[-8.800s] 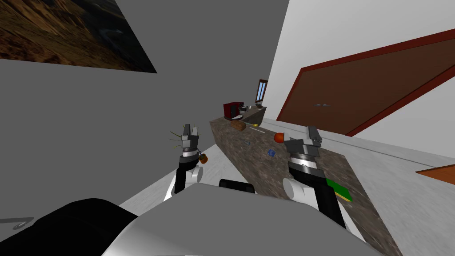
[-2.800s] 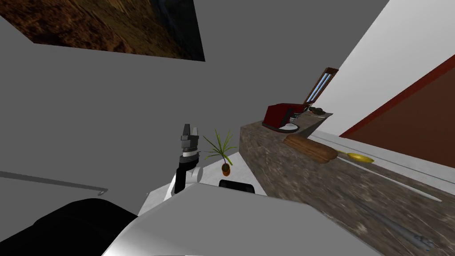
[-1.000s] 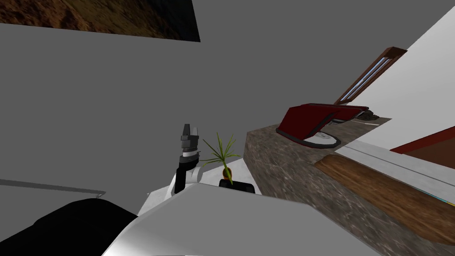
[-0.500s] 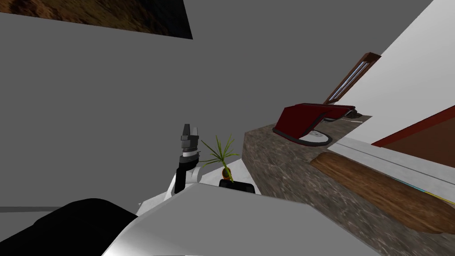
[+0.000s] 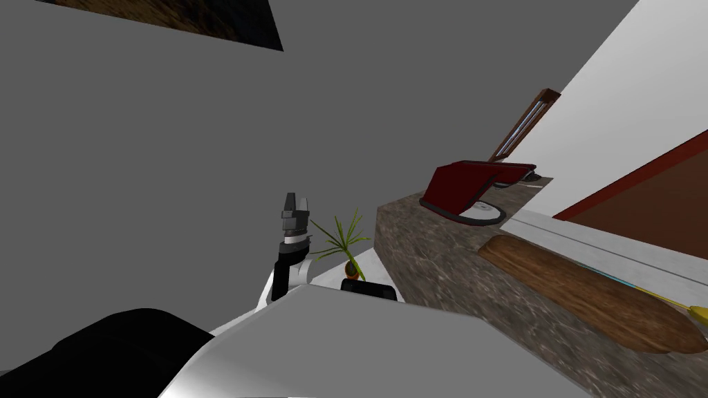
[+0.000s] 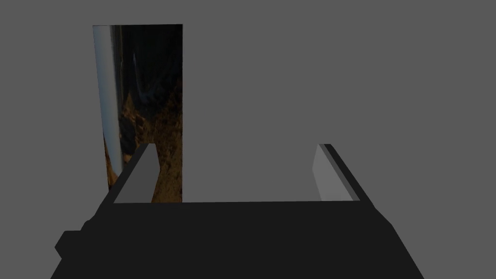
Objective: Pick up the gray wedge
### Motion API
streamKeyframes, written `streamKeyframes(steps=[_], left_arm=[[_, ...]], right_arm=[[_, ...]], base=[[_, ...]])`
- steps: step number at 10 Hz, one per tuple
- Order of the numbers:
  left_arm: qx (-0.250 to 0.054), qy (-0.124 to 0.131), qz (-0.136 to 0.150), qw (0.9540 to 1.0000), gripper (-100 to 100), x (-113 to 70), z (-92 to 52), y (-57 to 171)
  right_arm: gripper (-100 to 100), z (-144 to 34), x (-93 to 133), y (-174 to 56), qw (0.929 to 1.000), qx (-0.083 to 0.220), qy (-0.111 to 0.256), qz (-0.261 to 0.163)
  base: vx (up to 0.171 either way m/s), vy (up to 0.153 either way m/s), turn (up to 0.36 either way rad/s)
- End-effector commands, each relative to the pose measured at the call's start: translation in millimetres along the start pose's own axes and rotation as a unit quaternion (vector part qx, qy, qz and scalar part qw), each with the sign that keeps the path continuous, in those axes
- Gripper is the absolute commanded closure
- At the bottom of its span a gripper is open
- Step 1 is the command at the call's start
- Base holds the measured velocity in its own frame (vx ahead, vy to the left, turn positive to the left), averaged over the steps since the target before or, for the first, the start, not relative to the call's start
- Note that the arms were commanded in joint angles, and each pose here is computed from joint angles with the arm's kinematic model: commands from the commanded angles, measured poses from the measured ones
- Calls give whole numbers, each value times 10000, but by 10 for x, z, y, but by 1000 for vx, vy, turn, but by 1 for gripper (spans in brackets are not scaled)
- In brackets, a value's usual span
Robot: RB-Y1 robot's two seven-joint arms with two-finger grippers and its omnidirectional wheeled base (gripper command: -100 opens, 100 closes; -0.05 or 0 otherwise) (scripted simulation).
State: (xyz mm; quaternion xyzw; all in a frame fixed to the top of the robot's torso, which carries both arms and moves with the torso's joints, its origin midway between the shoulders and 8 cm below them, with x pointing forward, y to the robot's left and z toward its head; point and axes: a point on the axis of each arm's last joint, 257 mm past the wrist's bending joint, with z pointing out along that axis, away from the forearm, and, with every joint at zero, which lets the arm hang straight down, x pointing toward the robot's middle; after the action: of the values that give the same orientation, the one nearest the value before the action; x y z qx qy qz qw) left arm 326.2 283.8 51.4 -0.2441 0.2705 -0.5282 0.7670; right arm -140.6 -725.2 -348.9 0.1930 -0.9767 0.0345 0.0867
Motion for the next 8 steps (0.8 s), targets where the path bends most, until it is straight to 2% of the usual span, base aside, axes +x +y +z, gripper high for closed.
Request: streamKeyframes(steps=[1,2,3,5,6,7,8], left_arm=[[0,0,0,10000,0,0,0,0],[0,0,0,10000,0,0,0,0],[1,0,0,10000,0,0,0,0],[0,0,0,10000,0,0,0,0],[1,0,-1,10000,0,0,0,0],[1,0,-1,10000,0,0,0,0],[1,0,-1,10000,0,0,0,0]], right_arm=[[-100,-15,2,-98,9999,78,41,-105],[-100,5,-58,-109,9998,62,27,-163],[-100,87,-115,-11,9995,-85,-76,-285],[-100,28,-116,-192,9993,73,40,-373],[-100,31,-188,-226,9992,101,-16,-391],[-100,90,-238,-176,9985,-2,-72,-550],[-100,60,-262,-265,9982,73,-30,-602]], base=[[58,26,-157],[38,9,-30],[65,12,-183],[56,24,-69],[9,-11,33],[-16,27,-75],[13,13,-142]])
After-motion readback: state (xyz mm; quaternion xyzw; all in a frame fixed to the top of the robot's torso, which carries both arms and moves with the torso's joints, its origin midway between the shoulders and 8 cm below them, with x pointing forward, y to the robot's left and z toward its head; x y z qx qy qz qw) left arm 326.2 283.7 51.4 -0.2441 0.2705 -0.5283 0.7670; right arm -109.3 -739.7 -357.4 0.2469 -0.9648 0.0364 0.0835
